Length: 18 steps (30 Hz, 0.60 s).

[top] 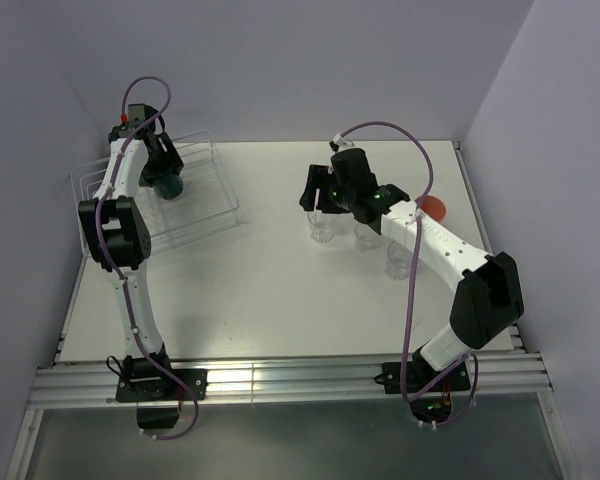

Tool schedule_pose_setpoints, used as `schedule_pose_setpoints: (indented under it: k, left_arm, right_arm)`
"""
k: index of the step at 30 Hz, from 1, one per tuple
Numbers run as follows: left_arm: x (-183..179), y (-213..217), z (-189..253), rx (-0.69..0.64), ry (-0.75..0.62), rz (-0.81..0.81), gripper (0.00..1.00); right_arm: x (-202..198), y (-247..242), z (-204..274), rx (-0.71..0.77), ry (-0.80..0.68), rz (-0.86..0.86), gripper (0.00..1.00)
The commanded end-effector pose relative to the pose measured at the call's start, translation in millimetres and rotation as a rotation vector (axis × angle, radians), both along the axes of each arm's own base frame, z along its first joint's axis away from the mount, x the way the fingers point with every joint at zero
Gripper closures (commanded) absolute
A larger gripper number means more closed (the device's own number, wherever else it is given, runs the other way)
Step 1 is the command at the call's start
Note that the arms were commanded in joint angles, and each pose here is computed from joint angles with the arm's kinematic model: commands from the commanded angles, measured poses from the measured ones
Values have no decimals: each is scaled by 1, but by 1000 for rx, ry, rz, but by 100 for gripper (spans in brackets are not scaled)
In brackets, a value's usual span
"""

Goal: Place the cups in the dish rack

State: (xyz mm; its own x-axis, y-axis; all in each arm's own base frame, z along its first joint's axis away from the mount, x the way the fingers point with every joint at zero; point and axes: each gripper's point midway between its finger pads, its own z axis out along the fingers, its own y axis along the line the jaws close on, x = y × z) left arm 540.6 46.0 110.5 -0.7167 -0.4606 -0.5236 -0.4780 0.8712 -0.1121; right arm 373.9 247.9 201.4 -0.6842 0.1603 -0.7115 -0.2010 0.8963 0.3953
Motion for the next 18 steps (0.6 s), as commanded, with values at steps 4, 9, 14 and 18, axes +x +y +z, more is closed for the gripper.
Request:
schedule_pose_setpoints:
  k: [4, 9, 14, 18]
  left_arm:
    - [22, 2, 13, -14, -82, -18, 49]
    - [23, 1, 10, -23, -89, -15, 34]
    - [24, 0, 10, -29, -100, -18, 14]
    - [24, -1, 12, -33, -117, -13, 12]
  right_arm:
    - [11, 2, 11, 14, -43, 0, 29]
    - [11, 2, 10, 12, -41, 0, 29]
    - [10, 3, 10, 10, -38, 2, 29]
    - [9, 2, 9, 9, -35, 3, 29]
